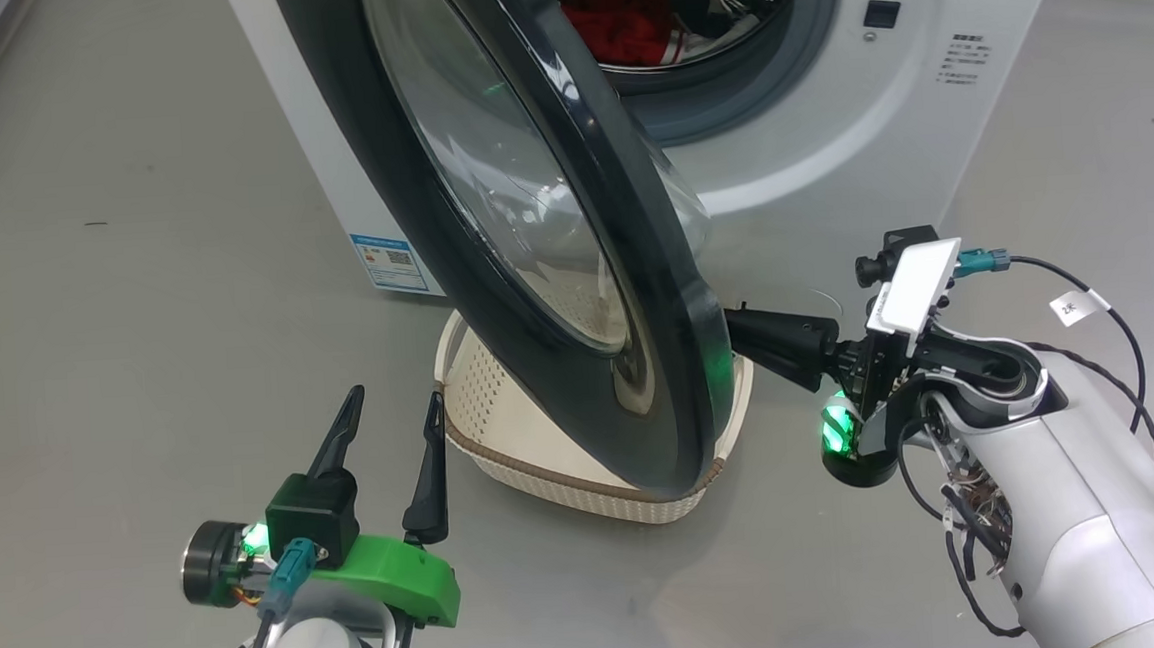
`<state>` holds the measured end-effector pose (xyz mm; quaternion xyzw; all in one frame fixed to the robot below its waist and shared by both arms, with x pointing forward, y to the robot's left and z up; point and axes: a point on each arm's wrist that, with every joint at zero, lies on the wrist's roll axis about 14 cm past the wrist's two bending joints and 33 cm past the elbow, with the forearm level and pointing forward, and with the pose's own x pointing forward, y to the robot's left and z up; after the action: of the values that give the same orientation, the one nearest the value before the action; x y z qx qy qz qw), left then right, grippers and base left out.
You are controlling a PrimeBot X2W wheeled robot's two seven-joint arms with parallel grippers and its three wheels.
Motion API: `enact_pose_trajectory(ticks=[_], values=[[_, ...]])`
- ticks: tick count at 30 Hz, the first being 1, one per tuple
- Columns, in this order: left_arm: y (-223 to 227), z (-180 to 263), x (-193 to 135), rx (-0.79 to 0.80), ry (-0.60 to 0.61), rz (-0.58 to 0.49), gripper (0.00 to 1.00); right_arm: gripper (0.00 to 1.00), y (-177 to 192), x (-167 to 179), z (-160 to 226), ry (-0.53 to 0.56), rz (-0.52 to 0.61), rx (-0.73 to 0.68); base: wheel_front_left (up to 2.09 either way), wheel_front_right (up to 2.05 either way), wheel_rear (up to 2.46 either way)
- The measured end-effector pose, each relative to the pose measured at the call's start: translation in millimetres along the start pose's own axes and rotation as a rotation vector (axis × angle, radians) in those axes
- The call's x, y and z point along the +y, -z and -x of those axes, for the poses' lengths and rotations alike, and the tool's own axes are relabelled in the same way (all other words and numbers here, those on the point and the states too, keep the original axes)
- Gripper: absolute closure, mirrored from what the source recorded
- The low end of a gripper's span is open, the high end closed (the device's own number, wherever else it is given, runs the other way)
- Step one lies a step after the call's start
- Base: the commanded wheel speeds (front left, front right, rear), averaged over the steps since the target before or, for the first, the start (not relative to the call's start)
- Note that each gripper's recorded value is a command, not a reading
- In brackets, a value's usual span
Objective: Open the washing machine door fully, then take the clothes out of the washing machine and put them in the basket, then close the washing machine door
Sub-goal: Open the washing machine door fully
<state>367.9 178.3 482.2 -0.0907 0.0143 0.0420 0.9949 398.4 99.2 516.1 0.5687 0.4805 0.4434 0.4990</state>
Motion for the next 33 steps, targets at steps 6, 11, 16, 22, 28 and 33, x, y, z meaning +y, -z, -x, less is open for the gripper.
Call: enact_pose_trajectory(ticks=[6, 11, 16, 22, 28, 33], values=[[-2.0, 7.4, 11.0, -0.005, -0.036, 0.006, 0.0, 1.0, 21.2, -1.4, -15.9, -0.003, 0.003, 0.074, 0.0, 0.0, 0.0], [-2.0, 15.6, 20.8, -0.005, -0.068, 0.008, 0.0, 1.0, 40.4, -2.7, -28.4, -0.009, -0.003, 0.137, 0.0, 0.0, 0.0], [-4.3, 22.2, 30.4, -0.012, -0.101, 0.015, 0.0, 1.0, 58.3, -4.0, -39.9, -0.008, -0.002, 0.193, 0.0, 0.0, 0.0], [-5.5, 30.4, 40.4, -0.016, -0.136, 0.024, 0.0, 1.0, 78.2, -4.7, -51.5, -0.008, 0.001, 0.253, 0.0, 0.0, 0.0], [-5.0, 37.0, 48.0, -0.016, -0.166, 0.025, 0.0, 1.0, 94.8, -1.7, -61.0, -0.02, 0.0, 0.301, 0.0, 0.0, 0.0], [-8.1, 38.7, 53.7, -0.025, -0.186, 0.025, 0.0, 1.0, 104.8, -1.3, -65.8, -0.022, 0.002, 0.327, 0.0, 0.0, 0.0]])
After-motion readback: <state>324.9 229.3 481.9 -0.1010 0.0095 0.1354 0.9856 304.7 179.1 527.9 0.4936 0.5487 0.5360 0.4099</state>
